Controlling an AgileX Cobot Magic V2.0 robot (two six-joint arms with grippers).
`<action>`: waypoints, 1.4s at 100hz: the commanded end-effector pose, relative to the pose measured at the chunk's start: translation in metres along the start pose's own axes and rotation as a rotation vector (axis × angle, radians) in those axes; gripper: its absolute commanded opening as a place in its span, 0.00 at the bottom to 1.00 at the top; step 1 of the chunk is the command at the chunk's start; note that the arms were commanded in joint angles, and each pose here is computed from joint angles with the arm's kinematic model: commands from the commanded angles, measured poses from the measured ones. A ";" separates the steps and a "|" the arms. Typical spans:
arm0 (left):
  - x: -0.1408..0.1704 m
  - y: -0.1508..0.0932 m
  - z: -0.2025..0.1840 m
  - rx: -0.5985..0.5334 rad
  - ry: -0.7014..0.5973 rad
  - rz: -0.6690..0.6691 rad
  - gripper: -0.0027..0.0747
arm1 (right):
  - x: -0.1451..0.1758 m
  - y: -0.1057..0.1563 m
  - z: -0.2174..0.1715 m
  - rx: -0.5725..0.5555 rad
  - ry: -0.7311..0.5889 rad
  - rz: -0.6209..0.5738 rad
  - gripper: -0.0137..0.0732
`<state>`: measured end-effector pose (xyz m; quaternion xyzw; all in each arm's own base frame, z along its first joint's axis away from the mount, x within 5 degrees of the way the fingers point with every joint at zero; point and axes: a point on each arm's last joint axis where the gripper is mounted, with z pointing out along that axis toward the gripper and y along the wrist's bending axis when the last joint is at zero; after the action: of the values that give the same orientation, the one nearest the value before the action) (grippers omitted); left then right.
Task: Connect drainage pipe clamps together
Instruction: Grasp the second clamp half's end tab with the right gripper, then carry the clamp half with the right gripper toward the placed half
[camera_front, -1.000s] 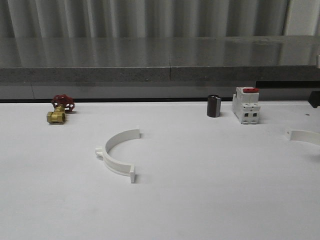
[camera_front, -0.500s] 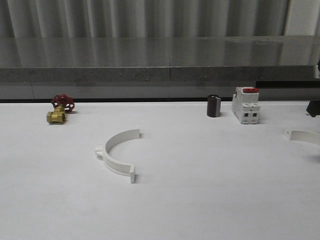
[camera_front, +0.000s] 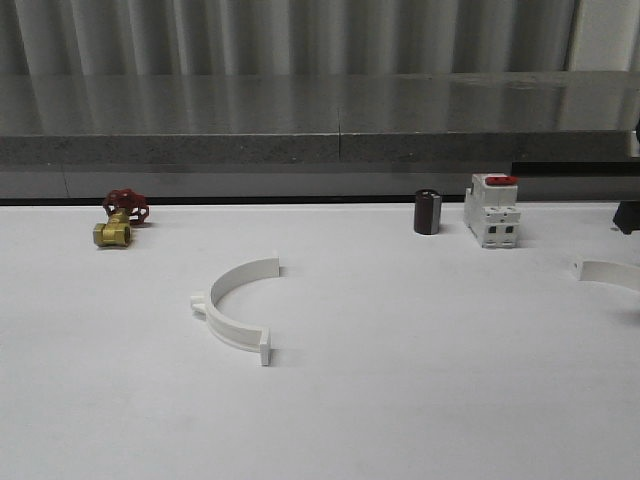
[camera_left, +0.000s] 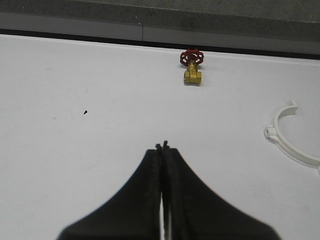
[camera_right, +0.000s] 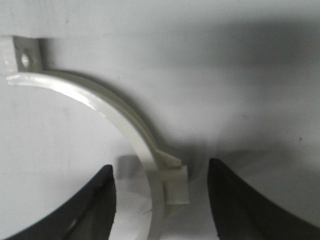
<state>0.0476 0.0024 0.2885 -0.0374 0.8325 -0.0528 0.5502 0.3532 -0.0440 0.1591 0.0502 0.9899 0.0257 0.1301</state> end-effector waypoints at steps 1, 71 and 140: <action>-0.013 -0.003 -0.004 0.024 -0.082 -0.002 0.01 | -0.011 -0.002 -0.022 0.002 -0.084 0.001 0.65; -0.013 -0.003 -0.004 0.024 -0.082 -0.002 0.01 | -0.007 -0.001 -0.020 -0.007 -0.044 0.017 0.29; -0.013 -0.003 -0.004 0.024 -0.082 -0.002 0.01 | -0.014 0.132 -0.059 -0.160 -0.130 0.096 0.26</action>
<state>0.0476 0.0024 0.2885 -0.0374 0.8325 -0.0528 0.5502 0.3637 0.0583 0.1953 0.0888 0.9826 0.0815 0.1416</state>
